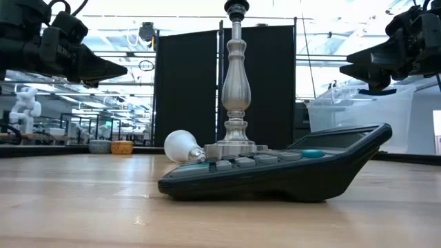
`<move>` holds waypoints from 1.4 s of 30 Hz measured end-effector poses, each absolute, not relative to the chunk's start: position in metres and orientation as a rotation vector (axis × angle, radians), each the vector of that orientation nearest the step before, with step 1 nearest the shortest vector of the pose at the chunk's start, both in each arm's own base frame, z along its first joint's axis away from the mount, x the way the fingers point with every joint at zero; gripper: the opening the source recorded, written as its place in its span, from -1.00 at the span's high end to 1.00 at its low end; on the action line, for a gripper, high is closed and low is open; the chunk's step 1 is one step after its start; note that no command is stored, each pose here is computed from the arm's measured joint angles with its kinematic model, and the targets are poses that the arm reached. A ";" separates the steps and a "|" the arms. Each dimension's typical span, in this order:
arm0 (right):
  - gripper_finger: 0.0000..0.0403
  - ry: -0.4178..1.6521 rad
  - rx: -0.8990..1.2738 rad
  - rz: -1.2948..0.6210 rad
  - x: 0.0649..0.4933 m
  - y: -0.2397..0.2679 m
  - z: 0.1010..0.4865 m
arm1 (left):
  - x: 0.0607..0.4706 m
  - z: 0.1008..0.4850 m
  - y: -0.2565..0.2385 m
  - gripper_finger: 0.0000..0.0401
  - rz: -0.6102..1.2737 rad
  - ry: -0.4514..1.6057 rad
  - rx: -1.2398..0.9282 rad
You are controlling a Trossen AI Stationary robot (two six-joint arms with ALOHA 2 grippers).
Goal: Screw lightbulb
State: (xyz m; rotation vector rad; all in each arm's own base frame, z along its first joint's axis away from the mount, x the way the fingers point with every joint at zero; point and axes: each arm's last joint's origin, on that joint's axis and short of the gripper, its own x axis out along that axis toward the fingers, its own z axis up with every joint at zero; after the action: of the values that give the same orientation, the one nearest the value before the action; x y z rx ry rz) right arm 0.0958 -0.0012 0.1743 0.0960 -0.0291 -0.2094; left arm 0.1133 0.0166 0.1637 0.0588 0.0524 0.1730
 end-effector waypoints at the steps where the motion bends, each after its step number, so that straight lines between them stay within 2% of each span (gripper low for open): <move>1: -0.05 -0.029 0.096 -0.209 0.096 -0.001 0.174 | 0.113 0.164 0.017 1.00 0.173 0.052 0.059; 6: -0.05 -0.029 0.096 -0.209 0.096 -0.001 0.174 | 0.113 0.167 0.017 1.00 0.174 0.022 0.054; 9: -0.05 -0.029 0.096 -0.209 0.096 -0.001 0.174 | 0.113 0.172 0.017 1.00 0.174 -0.037 -0.023; 13: -0.05 -0.029 0.096 -0.210 0.096 -0.001 0.174 | 0.111 0.190 0.016 1.00 0.167 -0.241 -0.106; 17: -0.05 -0.029 0.096 -0.209 0.096 -0.001 0.174 | 0.104 0.210 0.016 1.00 0.155 -0.456 -0.105; 20: -0.05 -0.029 0.096 -0.209 0.096 -0.001 0.174 | 0.100 0.217 0.015 1.00 0.152 -0.544 -0.098; 25: -0.05 -0.029 0.096 -0.209 0.096 -0.001 0.174 | 0.099 0.218 0.018 1.00 0.244 -0.557 -0.118; 34: -0.05 -0.029 0.096 -0.209 0.096 -0.001 0.174 | 0.100 0.230 0.018 1.00 0.239 -0.617 -0.104; 38: -0.05 -0.030 0.096 -0.209 0.096 -0.001 0.174 | 0.109 0.257 0.015 1.00 0.116 -0.590 0.023; 42: -0.05 -0.029 0.096 -0.209 0.096 -0.001 0.174 | 0.131 0.279 0.014 1.00 0.037 -0.451 0.121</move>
State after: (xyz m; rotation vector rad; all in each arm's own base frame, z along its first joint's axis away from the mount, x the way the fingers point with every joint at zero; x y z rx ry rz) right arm 0.0958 -0.0012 0.1744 0.0958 -0.0294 -0.2094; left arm 0.1309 0.0145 0.2792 0.1206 -0.4510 0.0375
